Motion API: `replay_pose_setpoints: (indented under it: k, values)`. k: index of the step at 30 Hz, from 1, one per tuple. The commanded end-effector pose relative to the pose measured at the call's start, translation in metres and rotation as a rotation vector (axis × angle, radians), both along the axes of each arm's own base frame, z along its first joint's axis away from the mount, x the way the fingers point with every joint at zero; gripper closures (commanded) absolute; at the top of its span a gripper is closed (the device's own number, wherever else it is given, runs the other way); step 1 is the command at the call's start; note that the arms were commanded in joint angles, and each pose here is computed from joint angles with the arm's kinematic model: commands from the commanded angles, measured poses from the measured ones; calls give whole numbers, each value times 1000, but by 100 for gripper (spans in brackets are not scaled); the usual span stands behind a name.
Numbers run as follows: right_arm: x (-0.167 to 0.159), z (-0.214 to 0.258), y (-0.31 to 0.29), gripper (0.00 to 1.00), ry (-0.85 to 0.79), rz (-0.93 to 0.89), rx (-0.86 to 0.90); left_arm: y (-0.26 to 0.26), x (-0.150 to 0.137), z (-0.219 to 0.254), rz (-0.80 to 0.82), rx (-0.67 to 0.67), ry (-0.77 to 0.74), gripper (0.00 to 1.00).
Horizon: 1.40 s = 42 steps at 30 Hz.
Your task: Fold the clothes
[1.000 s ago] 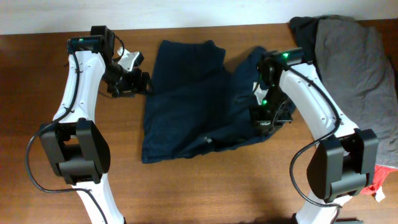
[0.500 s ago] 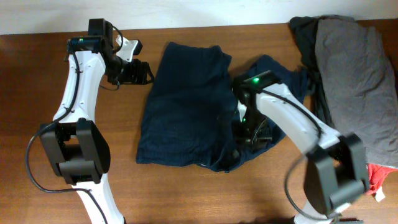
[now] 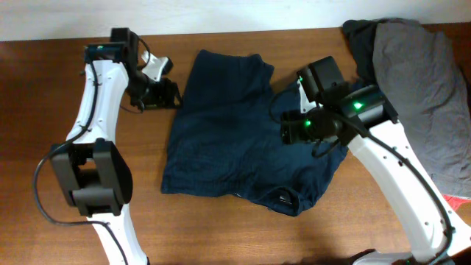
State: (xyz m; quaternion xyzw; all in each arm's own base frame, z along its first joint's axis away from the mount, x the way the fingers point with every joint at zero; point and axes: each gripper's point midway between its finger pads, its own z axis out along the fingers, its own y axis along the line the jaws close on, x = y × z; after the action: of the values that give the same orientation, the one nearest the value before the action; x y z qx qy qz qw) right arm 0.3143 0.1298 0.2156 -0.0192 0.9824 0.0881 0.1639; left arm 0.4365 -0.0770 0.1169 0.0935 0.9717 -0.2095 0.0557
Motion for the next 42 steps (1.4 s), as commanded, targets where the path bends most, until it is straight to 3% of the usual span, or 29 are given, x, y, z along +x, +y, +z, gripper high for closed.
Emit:
replay_pose_setpoints:
  k: [1, 2, 3, 5, 7, 13, 24, 29, 33, 37, 42]
  values:
    - [26, 0, -25, 43, -59, -78, -44, -31, -23, -31, -62, -48, 157, 86]
    - [30, 1, -29, 50, -73, -93, -37, -37, -27, -35, -73, -58, 182, 97]
    - [35, 3, -34, 63, -87, -109, -31, -43, -31, -39, -84, -68, 208, 99]
    - [41, 5, -41, 77, -102, -133, -23, -54, -40, -44, -109, -76, 247, 99]
    - [45, 6, -46, 83, -110, -136, -14, -63, -52, -45, -166, -62, 276, 99]
    - [48, 6, -56, 83, -114, -132, -17, -55, -72, -59, -202, 129, 348, 99]
    - [50, 7, -58, 82, -124, -130, -19, -51, -89, -97, -148, 151, 461, 99]
    - [51, 6, -58, 83, -121, -130, -20, -51, -88, -114, -135, 151, 439, 99]
    - [50, 2, -58, 83, -106, -129, -23, -43, -76, -132, -130, 189, 373, 98]
    - [52, -4, -58, 83, -90, -129, -27, -11, -54, -150, -57, 324, 289, 98]
    - [56, -14, -57, 82, -66, -129, -33, 44, 9, -156, 137, 360, 84, 94]
